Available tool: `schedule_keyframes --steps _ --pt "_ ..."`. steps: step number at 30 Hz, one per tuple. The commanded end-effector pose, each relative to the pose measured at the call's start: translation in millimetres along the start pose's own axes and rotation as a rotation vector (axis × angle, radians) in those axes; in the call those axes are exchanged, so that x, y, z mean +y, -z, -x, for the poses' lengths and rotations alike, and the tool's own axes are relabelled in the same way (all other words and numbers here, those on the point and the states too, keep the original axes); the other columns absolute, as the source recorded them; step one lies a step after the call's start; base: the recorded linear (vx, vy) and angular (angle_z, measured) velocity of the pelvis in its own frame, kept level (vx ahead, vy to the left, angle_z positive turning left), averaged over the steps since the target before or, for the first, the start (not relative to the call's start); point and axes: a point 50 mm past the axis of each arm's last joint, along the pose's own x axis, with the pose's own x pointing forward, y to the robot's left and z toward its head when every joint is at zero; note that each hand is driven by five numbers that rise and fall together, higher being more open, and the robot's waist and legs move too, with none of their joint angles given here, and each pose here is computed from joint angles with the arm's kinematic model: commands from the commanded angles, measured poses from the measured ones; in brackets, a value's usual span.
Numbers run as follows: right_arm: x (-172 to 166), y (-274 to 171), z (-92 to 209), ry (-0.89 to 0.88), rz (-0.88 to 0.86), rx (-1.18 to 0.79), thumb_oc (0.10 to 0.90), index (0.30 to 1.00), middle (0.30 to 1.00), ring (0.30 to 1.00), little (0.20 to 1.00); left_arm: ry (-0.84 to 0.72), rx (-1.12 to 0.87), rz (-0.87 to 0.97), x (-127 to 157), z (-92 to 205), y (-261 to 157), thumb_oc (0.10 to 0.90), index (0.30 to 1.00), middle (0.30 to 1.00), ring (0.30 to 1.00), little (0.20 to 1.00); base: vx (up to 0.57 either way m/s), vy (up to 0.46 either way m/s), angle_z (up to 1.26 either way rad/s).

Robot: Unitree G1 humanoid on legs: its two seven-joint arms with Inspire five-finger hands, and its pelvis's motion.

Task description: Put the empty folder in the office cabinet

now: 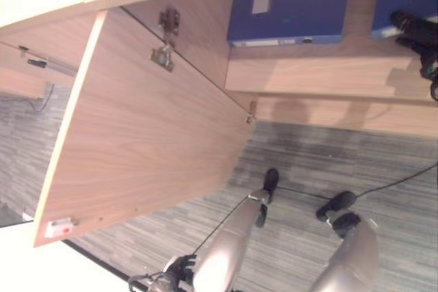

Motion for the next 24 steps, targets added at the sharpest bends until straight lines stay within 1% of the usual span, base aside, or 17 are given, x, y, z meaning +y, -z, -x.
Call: schedule_keyframes --steps 1,2,4,5,6,10,13,14,15,16,19,21,22,23,24 --pt "-34.3 29.9 8.8 0.041 0.325 0.205 0.8 0.9 0.9 0.9 0.9 -0.089 0.25 -0.048 44.8 25.0 76.5 0.8 0.9 0.9 0.9 0.9 0.0 0.0 0.0" --pt "-34.3 29.5 8.8 0.04 0.327 0.205 0.8 0.9 0.9 0.9 0.9 -0.088 0.25 -0.048 44.5 25.0 76.4 0.8 0.9 0.9 0.9 0.9 -0.04 -0.032 -0.04" --pt "-28.8 30.1 8.1 -0.015 0.475 0.229 0.8 0.9 0.9 0.9 0.9 -0.088 0.235 -0.041 47.3 25.0 74.4 0.8 0.9 0.9 0.9 0.9 -0.04 -0.026 -0.17" --pt "-28.8 30.0 8.1 -0.015 0.475 0.229 0.8 0.9 0.9 0.9 0.9 -0.088 0.235 -0.041 47.2 25.0 74.4 0.8 0.9 0.9 0.9 0.9 -0.04 -0.044 -0.22" --pt "-15.4 30.0 6.1 -0.082 0.544 0.211 0.8 0.9 0.9 0.9 0.9 -0.086 0.225 -0.028 47.1 25.1 73.8 0.8 0.9 0.9 0.9 0.9 -0.02 -0.024 -0.14" --pt "-3.0 34.3 5.5 -0.15 0.529 0.195 0.8 0.9 0.9 0.9 0.9 -0.086 0.216 -0.005 46.6 25.2 73.4 0.8 0.9 0.9 0.9 0.9 -0.02 -0.016 -0.21" --pt "8.8 32.9 4.1 -0.184 0.421 0.158 0.8 0.9 0.9 0.9 0.9 -0.09 0.205 0.032 45.3 23.7 70.8 0.8 0.9 0.9 0.9 0.9 -0.01 -0.001 -0.15" --pt "8.8 33.0 4.1 -0.184 0.42 0.158 0.8 0.9 0.9 0.9 0.9 -0.091 0.205 0.032 45.5 23.7 70.8 0.8 0.9 0.9 0.9 0.9 0.0 0.006 -0.05" --pt "15.7 30.8 2.8 -0.188 0.35 0.135 0.8 0.9 0.9 0.9 0.9 -0.092 0.201 0.047 44.3 22.9 69.4 0.8 0.9 0.9 0.9 0.9 0.0 0.01 -0.06" --pt "19.0 29.0 2.2 -0.192 0.316 0.124 0.8 0.9 0.9 0.9 0.9 -0.089 0.201 0.054 42.9 22.6 69.4 0.8 0.9 0.9 0.9 0.9 0.0 0.014 -0.11" --pt "30.5 23.0 0.7 -0.21 0.247 0.094 0.8 0.9 0.9 0.9 0.9 -0.086 0.2 0.073 40.6 22.0 68.8 0.8 0.9 0.9 0.9 0.9 0.0 0.018 -0.14" --pt "32.1 22.1 0.3 -0.209 0.241 0.09 0.8 0.9 0.9 0.9 0.9 -0.088 0.198 0.079 40.6 21.9 68.5 0.8 0.9 0.9 0.9 0.9 0.0 0.014 -0.08" --pt "31.2 23.6 -0.1 -0.202 0.28 0.105 0.8 0.9 0.9 0.9 0.9 -0.085 0.192 0.083 39.6 21.5 67.2 0.8 0.9 0.9 0.9 0.9 0.0 0.012 -0.03" --pt "29.2 27.7 0.0 -0.204 0.415 0.145 0.8 0.9 0.9 0.9 0.9 -0.088 0.187 0.081 40.5 21.8 67.0 0.8 0.9 0.9 0.9 0.9 0.0 0.0 0.0" --pt "29.3 27.3 0.0 -0.204 0.417 0.144 0.8 0.9 0.9 0.9 0.9 -0.088 0.187 0.082 40.2 21.7 67.0 0.8 0.9 0.9 0.9 0.9 0.0 0.0 0.0"
